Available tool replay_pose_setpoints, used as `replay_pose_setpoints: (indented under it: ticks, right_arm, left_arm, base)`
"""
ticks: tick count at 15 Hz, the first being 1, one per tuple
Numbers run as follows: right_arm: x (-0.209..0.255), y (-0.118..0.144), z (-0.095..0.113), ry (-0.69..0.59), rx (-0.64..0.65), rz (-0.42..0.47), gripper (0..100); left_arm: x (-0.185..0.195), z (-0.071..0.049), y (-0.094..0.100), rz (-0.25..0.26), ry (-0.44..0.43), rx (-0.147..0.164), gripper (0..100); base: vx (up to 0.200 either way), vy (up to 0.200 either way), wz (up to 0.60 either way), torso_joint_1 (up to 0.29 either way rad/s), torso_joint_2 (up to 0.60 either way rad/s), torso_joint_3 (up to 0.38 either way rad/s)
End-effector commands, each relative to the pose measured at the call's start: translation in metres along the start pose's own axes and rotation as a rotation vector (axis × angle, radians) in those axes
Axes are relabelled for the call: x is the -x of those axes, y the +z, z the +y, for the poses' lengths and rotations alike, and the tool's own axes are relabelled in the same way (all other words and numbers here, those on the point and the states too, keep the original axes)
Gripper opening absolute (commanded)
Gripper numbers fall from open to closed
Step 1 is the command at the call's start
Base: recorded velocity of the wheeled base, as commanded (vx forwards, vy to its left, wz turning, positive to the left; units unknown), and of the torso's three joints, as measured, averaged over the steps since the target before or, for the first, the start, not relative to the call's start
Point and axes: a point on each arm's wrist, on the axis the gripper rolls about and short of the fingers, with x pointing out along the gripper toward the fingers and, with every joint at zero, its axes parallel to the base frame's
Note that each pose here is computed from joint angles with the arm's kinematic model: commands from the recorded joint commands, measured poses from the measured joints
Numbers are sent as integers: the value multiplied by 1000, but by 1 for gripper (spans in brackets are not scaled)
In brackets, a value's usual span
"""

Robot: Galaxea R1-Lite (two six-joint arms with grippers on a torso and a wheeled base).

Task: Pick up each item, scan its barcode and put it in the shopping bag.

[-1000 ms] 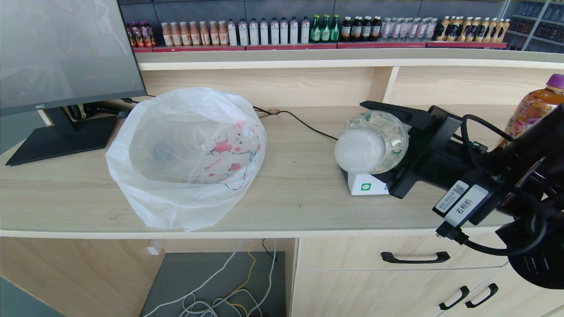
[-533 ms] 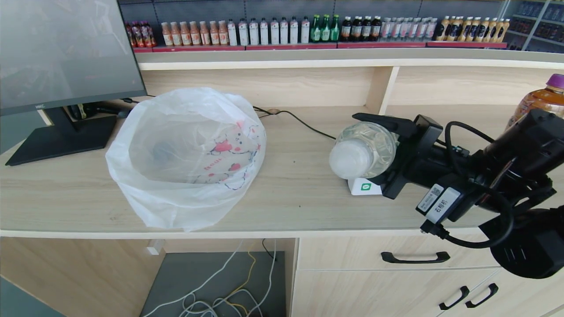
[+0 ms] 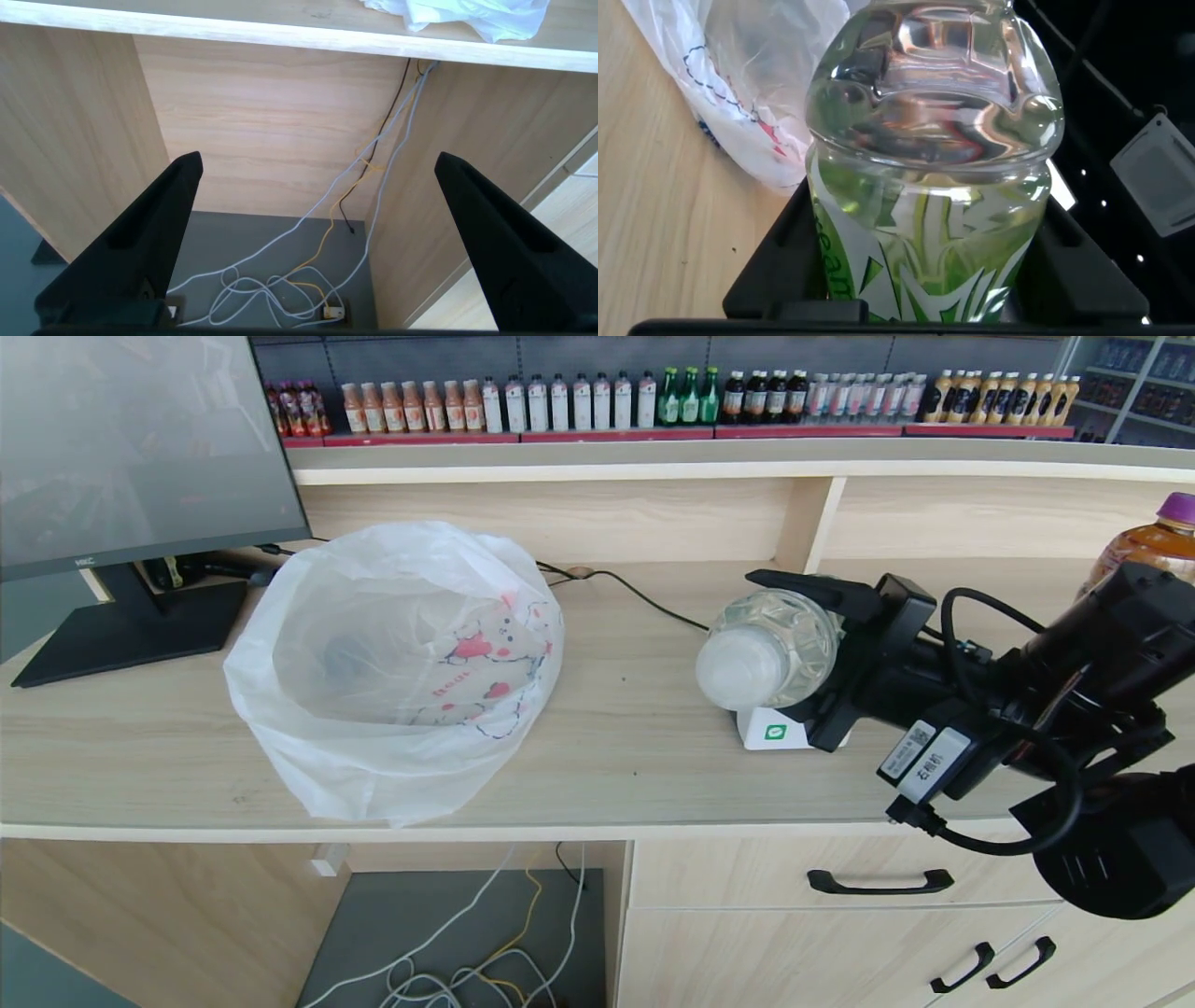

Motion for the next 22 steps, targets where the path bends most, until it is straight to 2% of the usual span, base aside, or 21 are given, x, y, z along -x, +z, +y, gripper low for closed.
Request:
replay_pose_setpoints:
  ticks: [1, 14, 16, 22]
  right_arm:
    - [0, 1, -3, -5, 6, -3, 0]
    - [1, -3, -4, -6, 13, 2, 0]
    - [3, 1, -9, -16, 21, -3, 0]
    - [13, 30, -52, -101, -12, -27, 0]
  left_arm:
    - [0, 0, 0, 1, 0, 1, 100]
    - [0, 0, 0, 1, 1, 1, 100]
    - [0, 0, 0, 1, 1, 1, 100]
    - [0, 0, 0, -1, 1, 1, 100]
  base:
    - [0, 0, 0, 0, 0, 0]
    - [0, 0, 0, 0, 0, 0]
    - [0, 0, 0, 0, 0, 0]
    - [0, 0, 0, 0, 0, 0]
